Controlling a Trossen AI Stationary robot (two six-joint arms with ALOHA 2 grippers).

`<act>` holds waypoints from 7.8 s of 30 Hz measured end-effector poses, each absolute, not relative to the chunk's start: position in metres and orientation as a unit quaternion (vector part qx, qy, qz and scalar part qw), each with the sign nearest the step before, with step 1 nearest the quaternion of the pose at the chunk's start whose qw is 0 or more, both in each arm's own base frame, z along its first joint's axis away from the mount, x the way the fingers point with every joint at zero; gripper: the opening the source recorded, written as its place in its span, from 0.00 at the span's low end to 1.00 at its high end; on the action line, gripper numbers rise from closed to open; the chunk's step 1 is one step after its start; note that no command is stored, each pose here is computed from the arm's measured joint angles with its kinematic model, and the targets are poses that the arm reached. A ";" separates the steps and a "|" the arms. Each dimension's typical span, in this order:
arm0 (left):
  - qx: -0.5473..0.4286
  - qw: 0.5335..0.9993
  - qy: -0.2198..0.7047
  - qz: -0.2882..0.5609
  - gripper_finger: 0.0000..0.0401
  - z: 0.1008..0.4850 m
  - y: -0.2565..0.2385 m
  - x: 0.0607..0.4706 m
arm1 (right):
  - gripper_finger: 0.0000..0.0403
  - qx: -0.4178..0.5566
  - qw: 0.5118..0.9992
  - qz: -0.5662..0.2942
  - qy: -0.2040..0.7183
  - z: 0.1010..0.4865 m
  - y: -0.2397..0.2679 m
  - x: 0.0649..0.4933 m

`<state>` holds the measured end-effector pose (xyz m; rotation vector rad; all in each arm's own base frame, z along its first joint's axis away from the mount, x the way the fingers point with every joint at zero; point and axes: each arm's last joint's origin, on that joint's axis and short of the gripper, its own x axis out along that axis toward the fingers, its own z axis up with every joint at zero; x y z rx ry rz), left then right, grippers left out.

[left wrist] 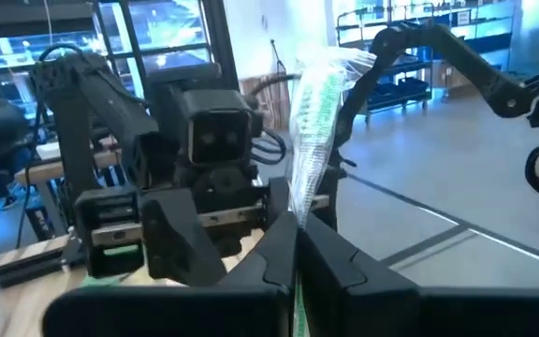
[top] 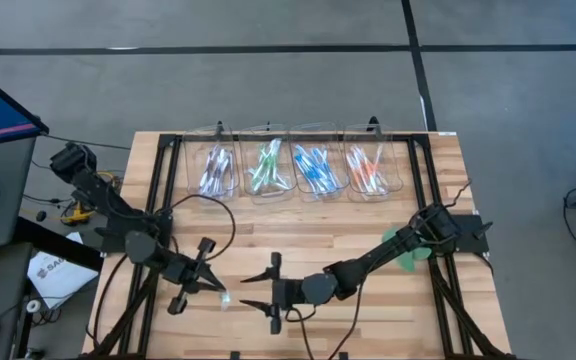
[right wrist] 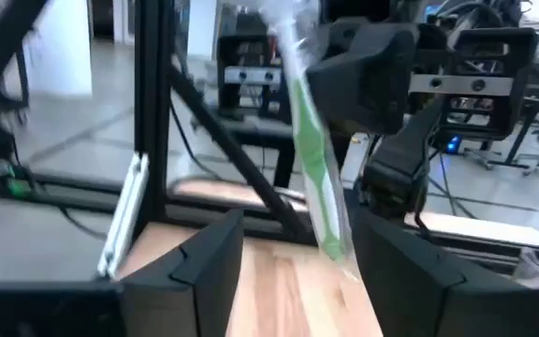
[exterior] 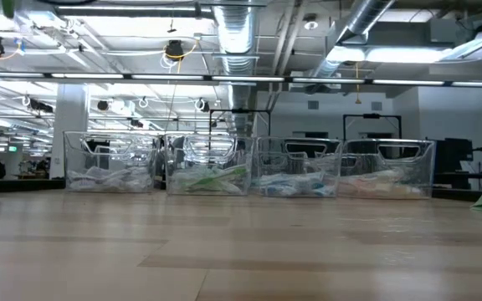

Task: Pick & Place Toothbrushes
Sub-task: Put the green toothbrush into the middle left transparent bin, then return to Home Position

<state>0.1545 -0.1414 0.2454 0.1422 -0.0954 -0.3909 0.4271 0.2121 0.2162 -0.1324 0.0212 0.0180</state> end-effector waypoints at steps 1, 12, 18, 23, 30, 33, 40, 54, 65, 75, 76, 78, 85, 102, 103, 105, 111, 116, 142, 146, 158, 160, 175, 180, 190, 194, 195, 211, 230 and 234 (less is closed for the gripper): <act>0.070 0.978 -0.050 -0.193 0.00 0.243 -0.140 0.154 | 0.48 -0.074 0.997 0.009 0.016 0.215 0.211 0.428; 0.045 0.984 -0.091 -0.145 0.00 0.237 -0.120 0.160 | 0.38 -0.069 0.997 -0.018 0.010 0.217 0.189 0.438; 0.036 0.986 -0.103 -0.125 0.00 0.236 -0.112 0.164 | 0.40 -0.063 0.998 -0.027 0.005 0.218 0.181 0.441; 0.034 0.985 -0.111 -0.130 0.00 0.232 -0.113 0.171 | 0.51 -0.067 0.997 -0.034 0.005 0.218 0.175 0.444; 0.036 0.981 -0.132 -0.140 0.00 0.229 -0.107 0.183 | 0.65 -0.069 0.997 -0.043 0.010 0.217 0.166 0.447; 0.041 0.980 -0.132 -0.141 0.00 0.227 -0.103 0.187 | 0.66 -0.071 0.996 -0.044 0.010 0.217 0.166 0.447; 0.045 0.979 -0.132 -0.146 0.00 0.225 -0.098 0.192 | 0.66 -0.099 0.994 -0.044 0.010 0.217 0.166 0.447; 0.055 0.979 -0.132 -0.146 0.00 0.224 -0.089 0.197 | 0.37 -0.124 0.991 -0.056 0.010 0.218 0.152 0.453; 0.040 0.981 -0.127 -0.143 0.01 0.224 -0.086 0.199 | 0.08 -0.151 0.988 -0.009 0.023 0.227 0.151 0.460; 0.030 0.981 -0.122 -0.147 0.16 0.224 -0.087 0.198 | 0.08 -0.187 0.980 0.008 0.067 0.238 0.164 0.462; 0.022 0.981 -0.121 -0.148 0.18 0.224 -0.087 0.198 | 0.08 -0.188 0.980 0.009 0.070 0.238 0.167 0.461; 0.010 0.981 -0.121 -0.150 0.24 0.224 -0.087 0.198 | 0.08 -0.192 0.978 0.008 0.076 0.237 0.171 0.459; 0.004 0.981 -0.122 -0.150 0.44 0.225 -0.087 0.198 | 0.08 -0.193 0.972 -0.018 0.130 0.229 0.183 0.450; 0.033 0.983 -0.106 -0.147 0.56 0.231 -0.078 0.177 | 0.08 -0.059 0.951 -0.173 0.249 0.305 0.136 0.385; 0.033 0.984 -0.104 -0.140 0.56 0.230 -0.076 0.173 | 0.08 -0.041 0.951 -0.177 0.252 0.311 0.124 0.385; 0.032 0.986 -0.101 -0.128 0.56 0.227 -0.071 0.165 | 0.08 -0.007 0.950 -0.165 0.264 0.319 0.097 0.386; 0.023 0.987 -0.099 -0.122 0.57 0.208 -0.060 0.143 | 0.08 0.090 0.942 -0.155 0.284 0.320 -0.014 0.399; 0.004 0.989 -0.097 -0.114 0.57 0.196 -0.055 0.133 | 0.08 0.170 0.917 -0.180 0.312 0.295 -0.092 0.400; 0.001 0.991 -0.069 -0.117 0.57 0.184 -0.054 0.130 | 0.50 0.208 0.880 -0.191 0.382 0.235 -0.145 0.448; 0.000 0.991 -0.069 -0.117 0.56 0.184 -0.054 0.130 | 0.59 0.207 0.883 -0.190 0.376 0.254 -0.143 0.443; 0.000 0.991 -0.069 -0.117 0.56 0.184 -0.054 0.130 | 0.45 0.196 0.832 -0.115 0.507 0.321 -0.087 0.388; 0.001 0.991 -0.069 -0.116 0.57 0.184 -0.054 0.130 | 0.37 0.189 0.809 -0.105 0.546 0.327 -0.070 0.375; -0.001 0.996 -0.062 -0.068 0.54 0.183 -0.051 0.130 | 0.01 0.012 0.821 0.023 0.570 0.355 0.073 0.297; 0.003 0.996 -0.054 -0.068 0.54 0.182 -0.051 0.131 | 0.01 0.003 0.882 -0.020 0.470 0.349 0.085 0.237; 0.006 0.997 -0.047 -0.068 0.54 0.180 -0.051 0.131 | 0.00 0.089 0.983 0.034 0.158 0.257 0.066 0.154; 0.007 0.997 -0.045 -0.068 0.54 0.180 -0.051 0.131 | 0.00 0.078 0.993 0.045 0.081 0.212 0.058 0.142; 0.007 0.997 -0.045 -0.068 0.54 0.180 -0.051 0.131 | 0.00 0.078 0.993 0.044 0.072 0.202 0.056 0.140; 0.008 0.997 -0.043 -0.064 0.54 0.179 -0.051 0.131 | 0.00 0.026 0.996 0.081 0.036 0.158 0.049 0.127; 0.003 0.998 -0.043 -0.034 0.54 0.180 -0.044 0.133 | 0.00 -0.031 0.993 0.106 0.043 0.157 0.025 0.132; 0.003 0.998 -0.043 -0.034 0.54 0.180 -0.044 0.133 | 0.00 -0.032 0.995 0.093 0.029 0.160 0.022 0.132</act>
